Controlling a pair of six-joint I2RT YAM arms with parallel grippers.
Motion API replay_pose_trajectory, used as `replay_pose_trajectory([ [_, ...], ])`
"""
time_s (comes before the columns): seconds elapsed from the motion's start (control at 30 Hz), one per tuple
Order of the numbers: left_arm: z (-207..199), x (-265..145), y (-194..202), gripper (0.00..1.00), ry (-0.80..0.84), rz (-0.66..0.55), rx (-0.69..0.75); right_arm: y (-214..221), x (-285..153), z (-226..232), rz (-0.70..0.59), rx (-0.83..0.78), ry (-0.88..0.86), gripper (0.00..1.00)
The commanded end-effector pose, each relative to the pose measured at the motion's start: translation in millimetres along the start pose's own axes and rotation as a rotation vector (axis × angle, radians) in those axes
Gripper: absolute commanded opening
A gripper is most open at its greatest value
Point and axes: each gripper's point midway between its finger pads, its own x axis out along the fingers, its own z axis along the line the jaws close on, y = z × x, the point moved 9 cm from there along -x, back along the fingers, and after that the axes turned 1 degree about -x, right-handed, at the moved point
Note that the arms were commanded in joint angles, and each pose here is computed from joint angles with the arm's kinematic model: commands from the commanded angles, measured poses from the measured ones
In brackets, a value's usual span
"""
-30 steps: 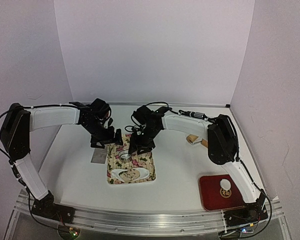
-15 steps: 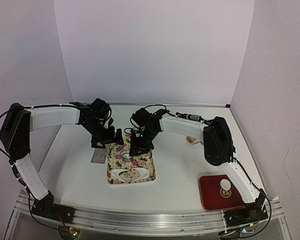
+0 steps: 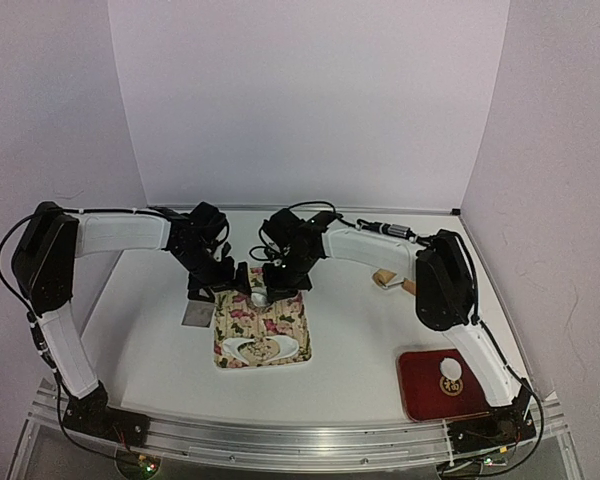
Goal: Roll out the dumpling wrappers from the dough
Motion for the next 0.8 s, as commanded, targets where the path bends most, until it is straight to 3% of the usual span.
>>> replay_pose_trajectory([
  [0.0, -24, -5, -24, 0.99, 0.093, -0.061, 0.017, -10, -83, 24, -0.207, -0.055, 0.089, 0.00],
  [0.23, -35, 2, -35, 0.99, 0.170, -0.068, 0.014, -1, -95, 28, -0.212, -0.076, 0.160, 0.00],
  [0.77, -35, 48, -23, 0.99, -0.128, -0.038, 0.126, 0, -98, 34, -0.198, -0.077, 0.159, 0.00],
])
